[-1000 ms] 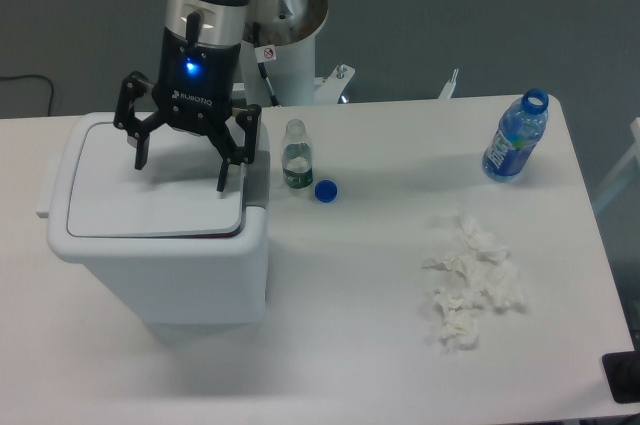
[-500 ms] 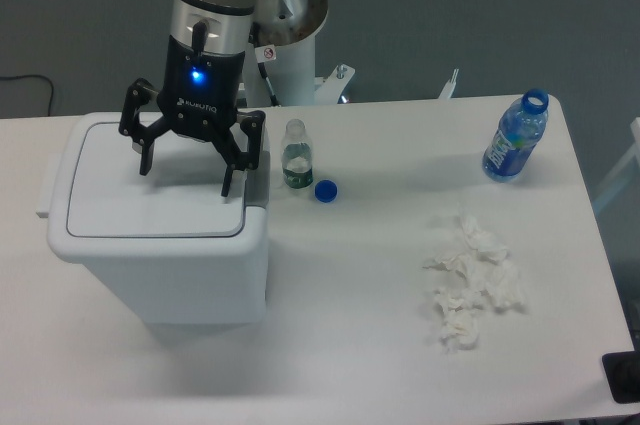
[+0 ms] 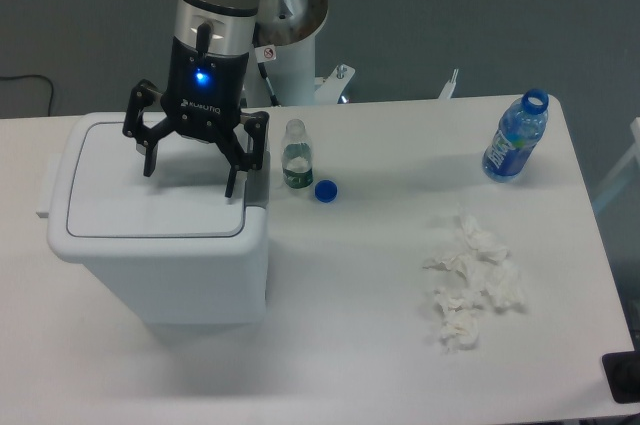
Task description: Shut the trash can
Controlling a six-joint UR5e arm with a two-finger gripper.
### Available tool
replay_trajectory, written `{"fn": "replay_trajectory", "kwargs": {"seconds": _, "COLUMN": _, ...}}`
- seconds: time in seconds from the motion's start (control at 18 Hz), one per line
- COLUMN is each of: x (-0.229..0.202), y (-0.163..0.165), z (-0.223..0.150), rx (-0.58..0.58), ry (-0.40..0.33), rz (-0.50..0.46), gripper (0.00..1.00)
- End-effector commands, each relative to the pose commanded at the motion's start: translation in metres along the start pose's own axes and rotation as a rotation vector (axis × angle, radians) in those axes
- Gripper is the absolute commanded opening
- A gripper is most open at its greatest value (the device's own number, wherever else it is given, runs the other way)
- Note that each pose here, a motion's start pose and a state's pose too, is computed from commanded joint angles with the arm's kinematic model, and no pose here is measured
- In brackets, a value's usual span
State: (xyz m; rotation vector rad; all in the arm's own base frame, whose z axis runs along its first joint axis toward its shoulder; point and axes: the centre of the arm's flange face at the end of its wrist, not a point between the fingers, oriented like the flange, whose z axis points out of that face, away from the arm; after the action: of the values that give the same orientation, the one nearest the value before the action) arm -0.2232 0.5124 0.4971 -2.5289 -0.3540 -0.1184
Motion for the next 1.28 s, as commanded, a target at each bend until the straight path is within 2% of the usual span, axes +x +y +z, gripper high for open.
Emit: {"fn": "replay_trajectory", "kwargs": {"seconds": 1.28, "x": -0.0013, "y": -0.0011, "z": 0.0022, "rx": -0.001, "ry": 0.001, "rz": -0.001, "gripper": 1.0}}
